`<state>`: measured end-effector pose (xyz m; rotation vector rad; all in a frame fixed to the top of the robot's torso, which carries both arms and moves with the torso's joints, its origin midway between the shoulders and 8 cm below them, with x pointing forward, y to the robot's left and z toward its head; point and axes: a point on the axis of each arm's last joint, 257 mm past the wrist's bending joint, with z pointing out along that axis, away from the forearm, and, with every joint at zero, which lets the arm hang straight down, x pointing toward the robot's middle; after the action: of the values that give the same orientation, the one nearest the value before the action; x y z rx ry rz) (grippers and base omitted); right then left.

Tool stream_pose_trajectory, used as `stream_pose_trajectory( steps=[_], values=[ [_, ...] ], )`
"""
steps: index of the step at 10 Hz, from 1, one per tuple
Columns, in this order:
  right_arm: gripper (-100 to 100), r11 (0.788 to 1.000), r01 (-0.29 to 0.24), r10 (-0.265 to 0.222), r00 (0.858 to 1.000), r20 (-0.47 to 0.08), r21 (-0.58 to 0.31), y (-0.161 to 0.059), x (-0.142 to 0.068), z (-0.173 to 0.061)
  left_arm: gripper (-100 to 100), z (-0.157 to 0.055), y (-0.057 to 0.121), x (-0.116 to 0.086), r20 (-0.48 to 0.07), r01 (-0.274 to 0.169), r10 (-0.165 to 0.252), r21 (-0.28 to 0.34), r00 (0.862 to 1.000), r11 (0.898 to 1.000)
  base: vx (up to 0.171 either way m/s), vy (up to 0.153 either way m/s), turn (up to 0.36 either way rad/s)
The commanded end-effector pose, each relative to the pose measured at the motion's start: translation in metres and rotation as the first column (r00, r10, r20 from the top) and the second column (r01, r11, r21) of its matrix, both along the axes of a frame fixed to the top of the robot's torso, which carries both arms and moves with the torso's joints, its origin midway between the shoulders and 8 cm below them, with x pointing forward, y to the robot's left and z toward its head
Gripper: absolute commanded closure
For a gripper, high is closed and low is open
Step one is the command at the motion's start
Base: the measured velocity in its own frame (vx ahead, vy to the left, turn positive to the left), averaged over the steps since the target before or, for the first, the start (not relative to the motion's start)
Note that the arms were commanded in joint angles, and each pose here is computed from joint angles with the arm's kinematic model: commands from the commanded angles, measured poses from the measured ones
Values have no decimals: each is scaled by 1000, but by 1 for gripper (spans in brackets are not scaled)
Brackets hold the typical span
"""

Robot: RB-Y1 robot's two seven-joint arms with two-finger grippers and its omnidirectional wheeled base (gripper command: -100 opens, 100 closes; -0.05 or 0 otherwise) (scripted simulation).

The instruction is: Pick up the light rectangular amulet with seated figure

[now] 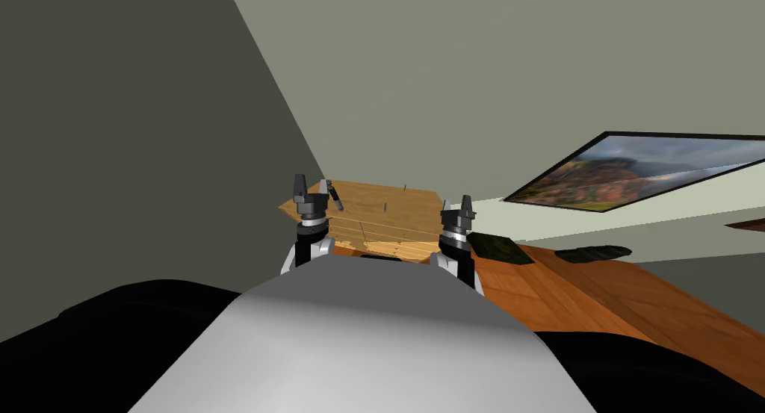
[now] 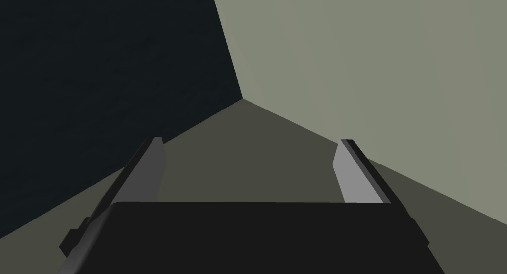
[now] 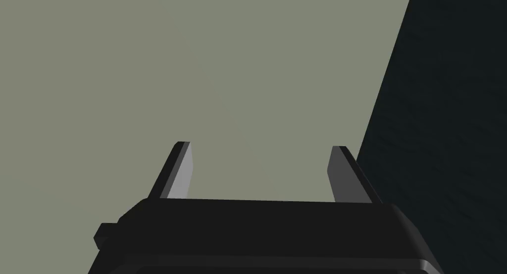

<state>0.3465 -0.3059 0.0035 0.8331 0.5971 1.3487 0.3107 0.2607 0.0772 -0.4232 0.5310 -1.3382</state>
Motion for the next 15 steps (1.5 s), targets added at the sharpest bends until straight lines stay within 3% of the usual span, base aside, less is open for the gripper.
stream_pose_trajectory(
  steps=[1, 5, 8, 11, 15],
  values=[
    [-100, 999, 5, -6, 1000, -25, -51, 1, 4, -6, 0, 0, 0, 0, 0, 0, 0, 0, 1000, 1000, -14, 34, 33],
    [-100, 971, 45, -73, 991, -112, -235, -4, 19, -34, 0, 0, 0, 0, 0, 0, 0, 0, 1000, 1000, -14, 104, 58],
    [-100, 927, 79, -149, 975, -166, -368, -14, 31, -59, 0, 0, 0, 0, 0, 0, 0, 0, 1000, 1000, -15, 116, 56],
    [-100, 859, 109, -243, 947, -211, -501, -28, 42, -87, 0, 0, 0, 0, 0, 0, 0, 0, 1000, 1000, 0, 142, 49],
    [-100, 740, 122, -371, 895, -250, -661, -48, 58, -127, 0, 0, 0, 0, 0, 0, 0, 0, 1000, 1000, 5, 132, 45]
  ],
)
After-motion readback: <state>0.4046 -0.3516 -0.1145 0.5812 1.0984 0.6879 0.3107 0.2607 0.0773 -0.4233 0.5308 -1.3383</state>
